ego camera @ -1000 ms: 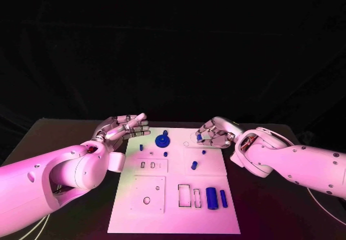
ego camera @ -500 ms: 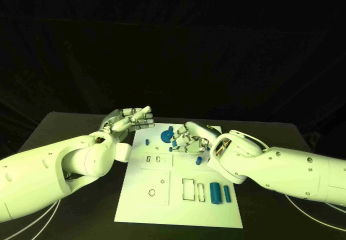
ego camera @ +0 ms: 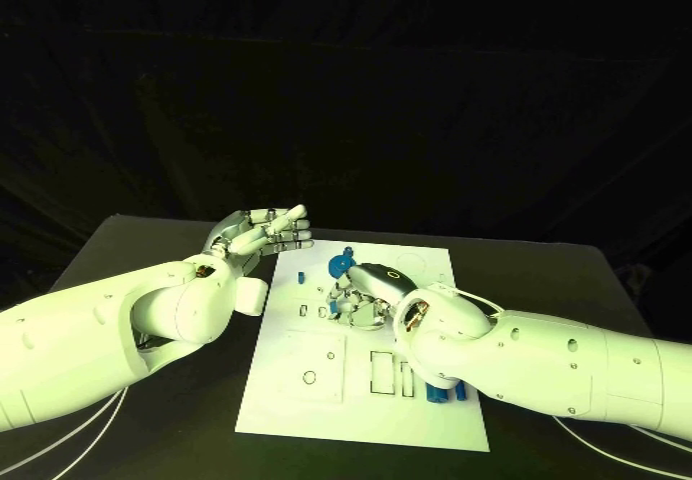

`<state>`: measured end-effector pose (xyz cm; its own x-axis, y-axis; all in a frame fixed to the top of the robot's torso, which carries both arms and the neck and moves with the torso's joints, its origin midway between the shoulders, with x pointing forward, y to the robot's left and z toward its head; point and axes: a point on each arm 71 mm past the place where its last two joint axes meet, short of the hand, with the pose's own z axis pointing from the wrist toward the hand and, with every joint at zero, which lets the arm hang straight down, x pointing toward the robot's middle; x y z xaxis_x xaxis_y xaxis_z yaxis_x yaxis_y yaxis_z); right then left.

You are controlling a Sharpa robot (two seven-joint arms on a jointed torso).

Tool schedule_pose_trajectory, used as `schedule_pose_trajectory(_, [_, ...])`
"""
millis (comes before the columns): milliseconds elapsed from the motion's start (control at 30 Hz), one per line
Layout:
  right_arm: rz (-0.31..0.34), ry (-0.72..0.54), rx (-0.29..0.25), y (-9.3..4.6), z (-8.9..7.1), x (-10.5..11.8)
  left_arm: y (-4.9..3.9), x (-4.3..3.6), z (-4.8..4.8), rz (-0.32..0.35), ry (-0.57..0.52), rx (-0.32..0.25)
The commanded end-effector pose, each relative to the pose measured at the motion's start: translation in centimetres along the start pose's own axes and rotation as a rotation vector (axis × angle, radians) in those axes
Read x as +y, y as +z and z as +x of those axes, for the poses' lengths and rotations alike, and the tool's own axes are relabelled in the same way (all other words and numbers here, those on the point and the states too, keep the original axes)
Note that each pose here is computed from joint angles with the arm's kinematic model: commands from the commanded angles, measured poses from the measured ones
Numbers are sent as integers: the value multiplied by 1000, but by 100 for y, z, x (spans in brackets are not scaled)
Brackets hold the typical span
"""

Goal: Assemble the parts on the task board

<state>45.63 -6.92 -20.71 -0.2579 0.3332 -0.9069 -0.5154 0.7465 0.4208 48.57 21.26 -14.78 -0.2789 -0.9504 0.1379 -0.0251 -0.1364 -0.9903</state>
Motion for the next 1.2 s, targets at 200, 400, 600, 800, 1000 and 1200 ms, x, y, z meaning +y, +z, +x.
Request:
schedule_pose_trajectory(200, [18,-44,2,36,97,6,-1,-10,19,8,-3,20])
schedule_pose_trajectory(400, [31,-47,8,62,130,-22,-1,-10,22,7,-4,22])
schedule_pose_trajectory(600, [37,-46,6,97,145,-40,0,-8,25,6,-4,23])
schedule_pose_trajectory(800, [39,-46,7,110,152,-41,3,-6,28,5,-5,24])
schedule_pose_trajectory(1000, [47,-51,16,111,155,-65,3,-6,25,4,-4,23])
schedule_pose_trajectory(1200, [48,-54,30,104,161,-72,3,-6,23,3,-4,23])
